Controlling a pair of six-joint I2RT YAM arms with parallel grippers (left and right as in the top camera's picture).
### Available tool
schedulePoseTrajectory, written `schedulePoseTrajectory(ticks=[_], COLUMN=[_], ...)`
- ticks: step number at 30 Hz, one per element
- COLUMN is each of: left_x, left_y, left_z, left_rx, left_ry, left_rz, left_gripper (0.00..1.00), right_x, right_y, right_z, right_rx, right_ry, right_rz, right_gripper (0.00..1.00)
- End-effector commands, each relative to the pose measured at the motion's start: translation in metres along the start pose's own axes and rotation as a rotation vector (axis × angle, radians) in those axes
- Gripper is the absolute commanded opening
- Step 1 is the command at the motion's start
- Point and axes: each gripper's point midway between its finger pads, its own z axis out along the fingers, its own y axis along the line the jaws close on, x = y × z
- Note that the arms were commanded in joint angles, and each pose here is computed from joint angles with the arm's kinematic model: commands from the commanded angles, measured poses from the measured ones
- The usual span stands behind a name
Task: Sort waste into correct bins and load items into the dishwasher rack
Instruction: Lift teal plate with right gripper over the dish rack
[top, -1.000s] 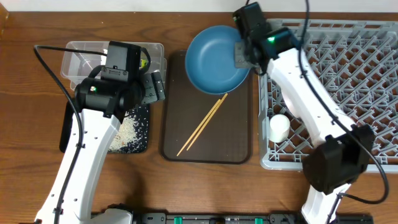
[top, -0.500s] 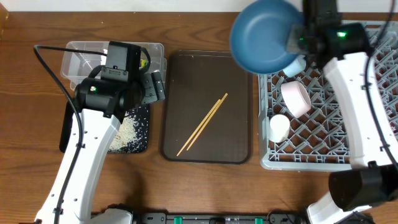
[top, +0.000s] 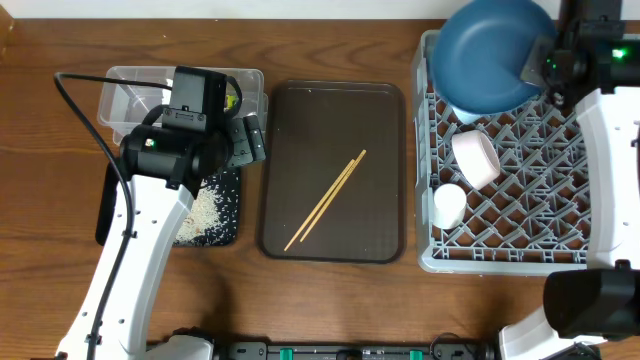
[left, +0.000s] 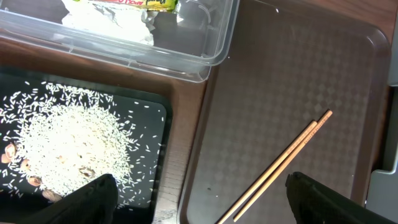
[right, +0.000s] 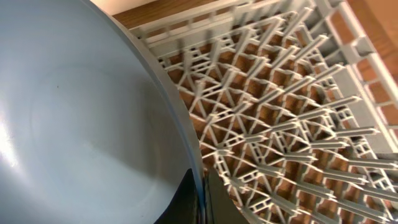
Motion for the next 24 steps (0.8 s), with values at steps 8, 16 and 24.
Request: schedulePoseTrajectory(ticks=[8,16,24], left_x=[-0.003,-0.003,-0.003], left_y=[0.003,0.003,0.003], left_z=[0.000,0.000,0.000], left_rx=[-0.016,-0.016,-0.015], left_ry=[-0.009,-0.009,-0.009], left_rz=[0.010,0.010,0.010], left_gripper=[0.89,0.89,0.89], right_x=[-0.039,-0.085,-0.092], right_y=[-0.077,-0.094,-0.103], right_z=[-0.030,-0.052,-0.039], right_rx=[0.384,0.564,0.696], right_ry=[-0.202,-0.343,-0.286], right_rz=[0.049,-0.155,-0.327], right_gripper=[0.01,0.01,0.01])
